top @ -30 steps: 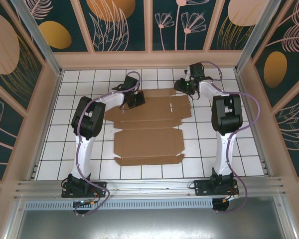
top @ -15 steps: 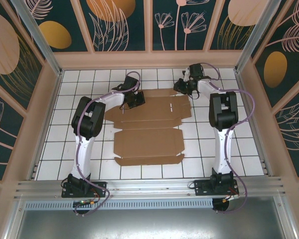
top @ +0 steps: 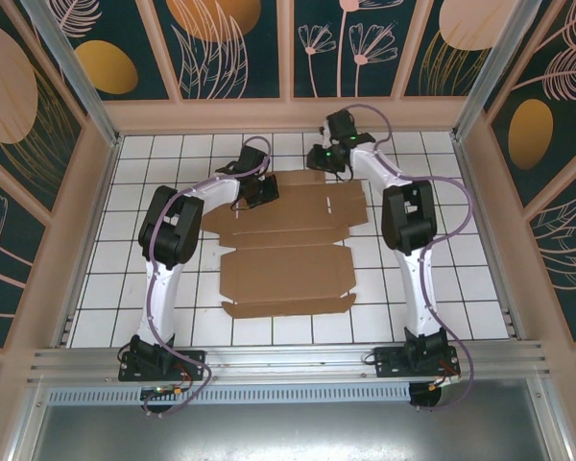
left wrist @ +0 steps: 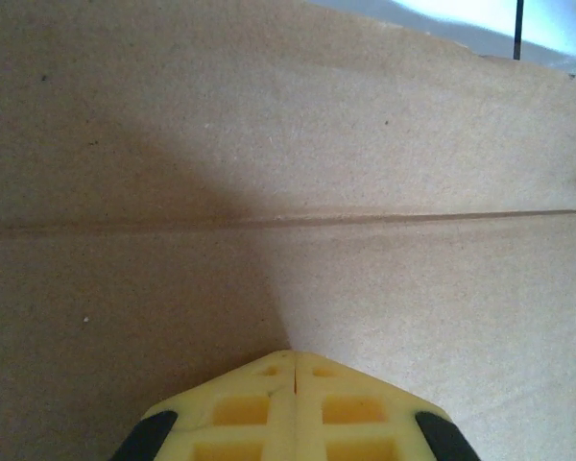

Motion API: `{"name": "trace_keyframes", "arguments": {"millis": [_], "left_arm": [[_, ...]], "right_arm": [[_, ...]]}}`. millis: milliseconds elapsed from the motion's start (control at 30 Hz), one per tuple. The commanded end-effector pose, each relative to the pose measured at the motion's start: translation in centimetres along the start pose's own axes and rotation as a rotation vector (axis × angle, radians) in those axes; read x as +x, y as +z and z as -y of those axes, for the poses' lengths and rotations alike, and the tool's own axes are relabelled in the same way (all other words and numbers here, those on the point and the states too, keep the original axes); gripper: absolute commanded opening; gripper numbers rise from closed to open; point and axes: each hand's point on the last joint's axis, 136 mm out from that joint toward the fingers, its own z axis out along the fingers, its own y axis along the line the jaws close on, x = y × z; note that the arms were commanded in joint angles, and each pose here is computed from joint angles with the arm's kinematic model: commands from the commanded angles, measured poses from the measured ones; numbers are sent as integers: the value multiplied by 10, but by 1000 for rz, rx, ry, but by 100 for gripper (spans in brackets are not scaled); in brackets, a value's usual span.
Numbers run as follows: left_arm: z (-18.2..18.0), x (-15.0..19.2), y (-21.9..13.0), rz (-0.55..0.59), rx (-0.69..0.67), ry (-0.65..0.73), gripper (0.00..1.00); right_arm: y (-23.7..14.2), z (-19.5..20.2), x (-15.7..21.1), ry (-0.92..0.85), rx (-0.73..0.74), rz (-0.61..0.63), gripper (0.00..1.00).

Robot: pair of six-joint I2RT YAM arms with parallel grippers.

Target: Fold the paper box

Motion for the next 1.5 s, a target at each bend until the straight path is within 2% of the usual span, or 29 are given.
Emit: {"name": "trace_keyframes", "arguments": {"millis": [0, 300, 467, 567, 667, 800, 833, 1000, 1033, 1167, 1300, 1467], "left_arm": [[-27, 20, 15, -69, -83, -6, 0], [-28, 21, 15, -72, -84, -4, 0], [-27, 20, 12, -65, -85, -2, 0], [-24, 16, 7, -49, -74, -7, 0], [-23, 14, 6, -47, -62, -17, 0], [-18, 13, 5, -50, -28, -32, 0], [-16, 12, 5, -48, -18, -33, 0], [-8, 3, -2, -26, 3, -36, 0], [-7, 1, -3, -23, 8, -38, 0], [-2, -1, -4, -22, 23, -43, 0], [5, -14, -11, 1, 30, -40, 0], [8, -48, -44, 93, 45, -53, 0]], "right_arm": [[20, 6, 23, 4, 41, -80, 41], [36, 14, 22, 72, -49, -92, 45], [2, -2, -7, 47, -102, -9, 45], [-35, -17, -27, 24, -118, 72, 46], [-65, -33, -28, 18, -136, 127, 45], [-78, -37, 2, 29, -100, 134, 42], [-76, -33, 13, 30, -75, 117, 38], [-51, -15, 75, 17, 18, 18, 3], [-44, -14, 87, 3, 36, -5, 0], [-23, -5, 119, -35, 118, -69, 0], [-3, 12, 142, 2, 162, -132, 0], [7, 32, 162, 16, 230, -178, 0]]}}
